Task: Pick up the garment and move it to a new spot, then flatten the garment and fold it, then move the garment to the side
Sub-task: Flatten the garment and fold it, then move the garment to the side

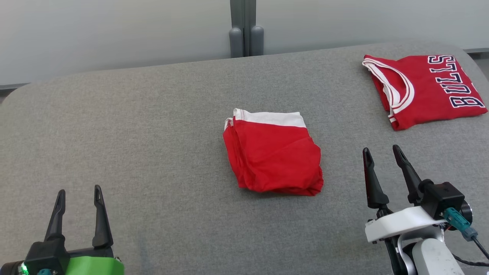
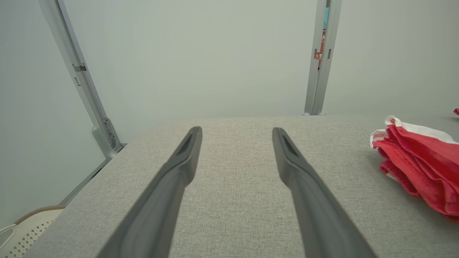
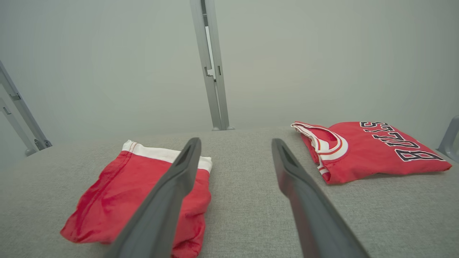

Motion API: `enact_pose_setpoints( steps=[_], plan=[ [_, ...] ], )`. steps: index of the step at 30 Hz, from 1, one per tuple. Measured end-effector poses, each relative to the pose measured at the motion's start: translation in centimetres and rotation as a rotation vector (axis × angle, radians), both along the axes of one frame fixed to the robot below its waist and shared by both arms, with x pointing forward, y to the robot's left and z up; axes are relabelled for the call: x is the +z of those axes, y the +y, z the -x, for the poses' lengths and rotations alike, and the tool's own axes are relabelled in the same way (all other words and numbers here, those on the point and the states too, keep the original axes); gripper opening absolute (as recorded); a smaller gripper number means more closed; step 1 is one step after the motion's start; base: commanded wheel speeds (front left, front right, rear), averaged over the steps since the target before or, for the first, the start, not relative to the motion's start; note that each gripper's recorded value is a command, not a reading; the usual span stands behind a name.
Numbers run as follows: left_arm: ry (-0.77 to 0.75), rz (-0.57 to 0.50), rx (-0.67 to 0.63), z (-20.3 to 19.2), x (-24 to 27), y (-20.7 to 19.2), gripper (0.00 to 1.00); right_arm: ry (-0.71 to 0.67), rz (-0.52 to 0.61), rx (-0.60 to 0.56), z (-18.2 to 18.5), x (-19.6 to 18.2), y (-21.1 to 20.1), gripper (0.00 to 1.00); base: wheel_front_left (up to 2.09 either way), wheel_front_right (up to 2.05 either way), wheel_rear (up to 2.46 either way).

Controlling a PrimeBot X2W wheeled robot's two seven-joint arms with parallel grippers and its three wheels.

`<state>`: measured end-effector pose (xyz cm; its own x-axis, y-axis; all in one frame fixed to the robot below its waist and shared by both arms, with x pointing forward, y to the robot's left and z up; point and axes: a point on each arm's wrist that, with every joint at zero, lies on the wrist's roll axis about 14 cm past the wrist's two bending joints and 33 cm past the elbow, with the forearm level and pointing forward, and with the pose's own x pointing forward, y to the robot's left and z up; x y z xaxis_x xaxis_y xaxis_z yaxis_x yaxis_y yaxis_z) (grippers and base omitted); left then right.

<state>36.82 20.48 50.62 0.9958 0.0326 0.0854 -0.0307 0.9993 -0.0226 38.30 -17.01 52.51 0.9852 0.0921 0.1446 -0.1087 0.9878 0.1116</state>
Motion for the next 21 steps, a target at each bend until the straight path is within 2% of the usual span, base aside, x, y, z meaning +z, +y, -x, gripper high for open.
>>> enact_pose_setpoints(
  steps=[21],
  plan=[
    [-0.018,-0.009,0.001,0.9,0.7,0.5,1.00,0.028,-0.005,0.029,0.2,-0.8,1.2,1.00,0.00,0.00,0.00]
  ],
)
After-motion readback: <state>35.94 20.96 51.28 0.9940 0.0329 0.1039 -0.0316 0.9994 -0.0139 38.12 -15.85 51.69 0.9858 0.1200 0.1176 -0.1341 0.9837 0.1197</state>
